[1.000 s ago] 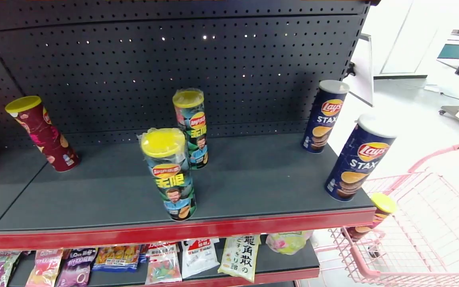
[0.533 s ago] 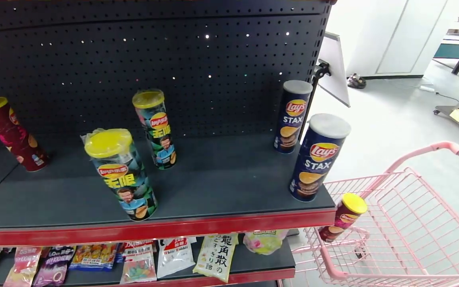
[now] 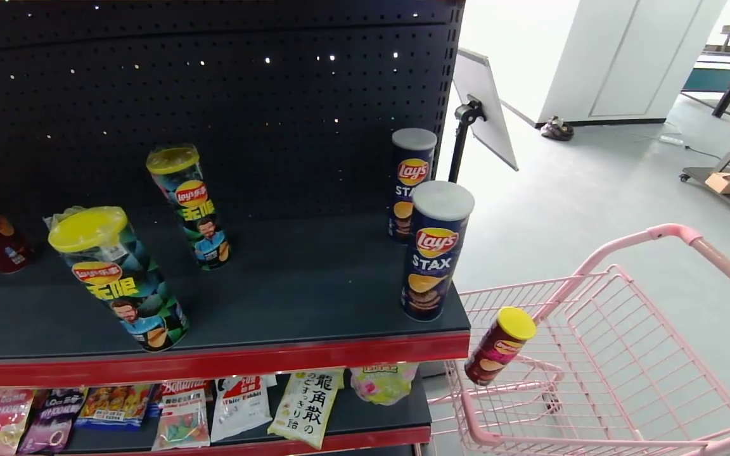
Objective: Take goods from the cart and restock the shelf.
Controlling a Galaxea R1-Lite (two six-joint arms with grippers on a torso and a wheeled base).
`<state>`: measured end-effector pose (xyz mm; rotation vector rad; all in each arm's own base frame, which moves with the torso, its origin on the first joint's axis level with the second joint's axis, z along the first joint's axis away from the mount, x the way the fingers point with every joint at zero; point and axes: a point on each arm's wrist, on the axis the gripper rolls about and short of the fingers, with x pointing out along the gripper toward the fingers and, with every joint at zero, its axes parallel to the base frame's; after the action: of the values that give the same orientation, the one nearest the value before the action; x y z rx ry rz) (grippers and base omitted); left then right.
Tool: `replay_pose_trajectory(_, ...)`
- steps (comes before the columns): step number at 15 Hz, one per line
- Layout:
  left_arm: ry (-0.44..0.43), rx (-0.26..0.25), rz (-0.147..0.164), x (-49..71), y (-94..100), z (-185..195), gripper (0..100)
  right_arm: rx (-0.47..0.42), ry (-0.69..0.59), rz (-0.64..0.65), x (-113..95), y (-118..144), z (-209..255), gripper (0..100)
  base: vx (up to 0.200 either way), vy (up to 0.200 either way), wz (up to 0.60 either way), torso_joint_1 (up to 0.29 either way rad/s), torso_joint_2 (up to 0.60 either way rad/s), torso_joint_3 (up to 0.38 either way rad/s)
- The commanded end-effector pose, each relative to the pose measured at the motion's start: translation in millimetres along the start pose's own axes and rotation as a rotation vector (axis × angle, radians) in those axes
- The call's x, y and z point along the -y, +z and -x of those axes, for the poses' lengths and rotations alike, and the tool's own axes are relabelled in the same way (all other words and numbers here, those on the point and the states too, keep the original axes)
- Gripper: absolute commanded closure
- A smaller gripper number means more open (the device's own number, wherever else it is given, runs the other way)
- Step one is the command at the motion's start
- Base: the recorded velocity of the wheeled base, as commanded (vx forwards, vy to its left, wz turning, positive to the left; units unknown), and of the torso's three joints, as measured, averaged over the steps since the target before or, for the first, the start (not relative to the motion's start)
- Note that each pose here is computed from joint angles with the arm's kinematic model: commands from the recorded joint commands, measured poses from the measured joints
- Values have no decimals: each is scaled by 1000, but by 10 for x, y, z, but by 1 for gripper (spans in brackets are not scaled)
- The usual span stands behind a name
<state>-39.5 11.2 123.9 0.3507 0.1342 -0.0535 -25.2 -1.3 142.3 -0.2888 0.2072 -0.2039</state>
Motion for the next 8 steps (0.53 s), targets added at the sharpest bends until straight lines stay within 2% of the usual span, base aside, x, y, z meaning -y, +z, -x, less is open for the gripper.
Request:
replay_pose_trajectory(1, 3, 4, 1, -1, -1, 5, 0, 7, 1, 7, 1, -2, 8, 0, 0, 0, 0, 0, 0, 0)
replay_pose_trajectory(3, 3, 4, 1, -1, -1, 5, 0, 13, 0, 11, -2, -16, 23, 0, 0, 0, 0, 0, 0, 0)
replay_pose_trajectory(7, 3, 4, -1, -1, -1, 5, 0, 12, 28, 13, -15, -36, 16, 0, 0, 0, -600, -1, 2, -2)
replay_pose_trajectory(8, 3, 4, -2, -1, -1, 5, 0, 9, 30, 11, -20, -50, 10, 0, 0, 0, 0, 0, 0, 0)
